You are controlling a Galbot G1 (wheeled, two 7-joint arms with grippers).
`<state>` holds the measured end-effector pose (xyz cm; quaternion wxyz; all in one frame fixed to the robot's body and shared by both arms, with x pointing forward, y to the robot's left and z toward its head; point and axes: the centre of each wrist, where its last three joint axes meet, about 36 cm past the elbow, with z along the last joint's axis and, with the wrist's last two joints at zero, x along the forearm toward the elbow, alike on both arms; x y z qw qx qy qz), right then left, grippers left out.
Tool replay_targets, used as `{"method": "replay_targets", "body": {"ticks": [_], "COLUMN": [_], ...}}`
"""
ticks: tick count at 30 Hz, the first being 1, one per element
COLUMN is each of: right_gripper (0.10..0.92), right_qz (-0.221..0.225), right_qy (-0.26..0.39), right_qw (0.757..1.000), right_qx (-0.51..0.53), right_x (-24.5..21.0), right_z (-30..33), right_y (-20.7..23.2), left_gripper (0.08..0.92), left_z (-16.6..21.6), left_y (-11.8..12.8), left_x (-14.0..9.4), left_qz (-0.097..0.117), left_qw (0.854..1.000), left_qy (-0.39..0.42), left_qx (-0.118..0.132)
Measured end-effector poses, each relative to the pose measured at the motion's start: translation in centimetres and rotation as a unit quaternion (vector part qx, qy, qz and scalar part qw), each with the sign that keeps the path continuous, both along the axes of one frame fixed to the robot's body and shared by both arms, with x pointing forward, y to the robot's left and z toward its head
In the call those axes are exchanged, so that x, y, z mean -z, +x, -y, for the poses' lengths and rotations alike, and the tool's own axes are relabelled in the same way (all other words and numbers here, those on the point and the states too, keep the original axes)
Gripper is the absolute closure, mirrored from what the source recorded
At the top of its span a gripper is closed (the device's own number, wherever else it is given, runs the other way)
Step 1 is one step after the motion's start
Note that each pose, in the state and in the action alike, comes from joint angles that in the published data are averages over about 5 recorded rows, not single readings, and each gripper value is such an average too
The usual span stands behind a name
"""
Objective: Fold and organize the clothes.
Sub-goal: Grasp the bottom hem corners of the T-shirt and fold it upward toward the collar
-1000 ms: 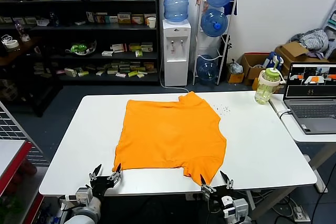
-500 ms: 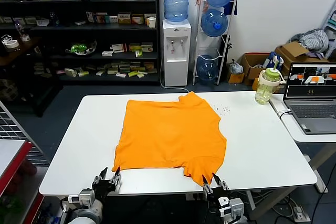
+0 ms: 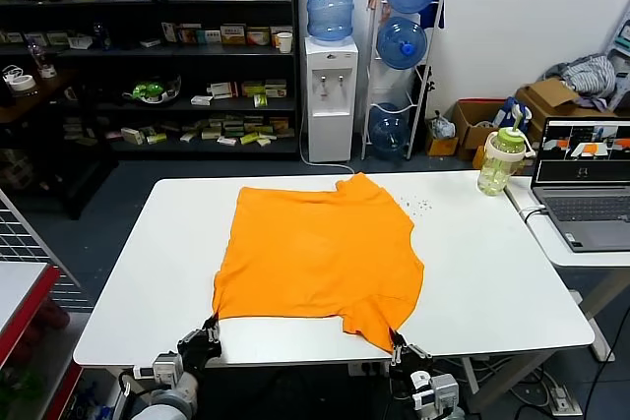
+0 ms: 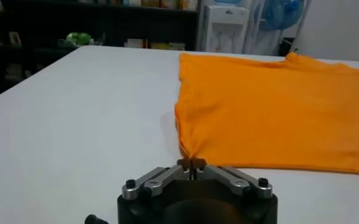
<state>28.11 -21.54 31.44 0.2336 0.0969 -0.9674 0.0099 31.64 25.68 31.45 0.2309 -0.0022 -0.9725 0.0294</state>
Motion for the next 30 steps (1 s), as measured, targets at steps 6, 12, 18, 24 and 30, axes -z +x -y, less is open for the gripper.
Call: {"method": "replay_targets", "body": {"ticks": [6,12,18,24,30], "right_gripper": [0.898,0.898,0.898,0.898,0.898], "right_qz": [0.008,0.017,0.023,0.03,0.053], "right_qy": [-0.004,-0.012,-0.015,-0.009,0.0], "right_qw": [1.0,1.0,1.0,0.999,0.999], "right_qx": [0.001,0.001,-0.003,-0.001,0.01], "right_x": [-1.3,-3.1,-4.9,-5.7,-6.3], "right_z": [0.8,2.0,2.7,2.7,2.7], "right_y": [-1.5,-3.7,-5.6,-5.9,-3.5], "left_gripper": [0.908,0.908,0.908,0.908,0.908], "left_z": [0.1,0.3,0.6,1.3,1.5], "left_y": [-1.0,-3.0,-5.5,-7.3,-7.1], "left_x": [-1.1,-2.7,-4.7,-6.2,-6.7], "left_qz": [0.003,0.002,0.001,0.002,0.02], "left_qw": [1.0,1.0,1.0,1.0,0.999], "left_qy": [-0.005,-0.012,-0.015,-0.026,-0.031], "left_qx": [-0.002,-0.002,0.002,0.009,0.019]}}
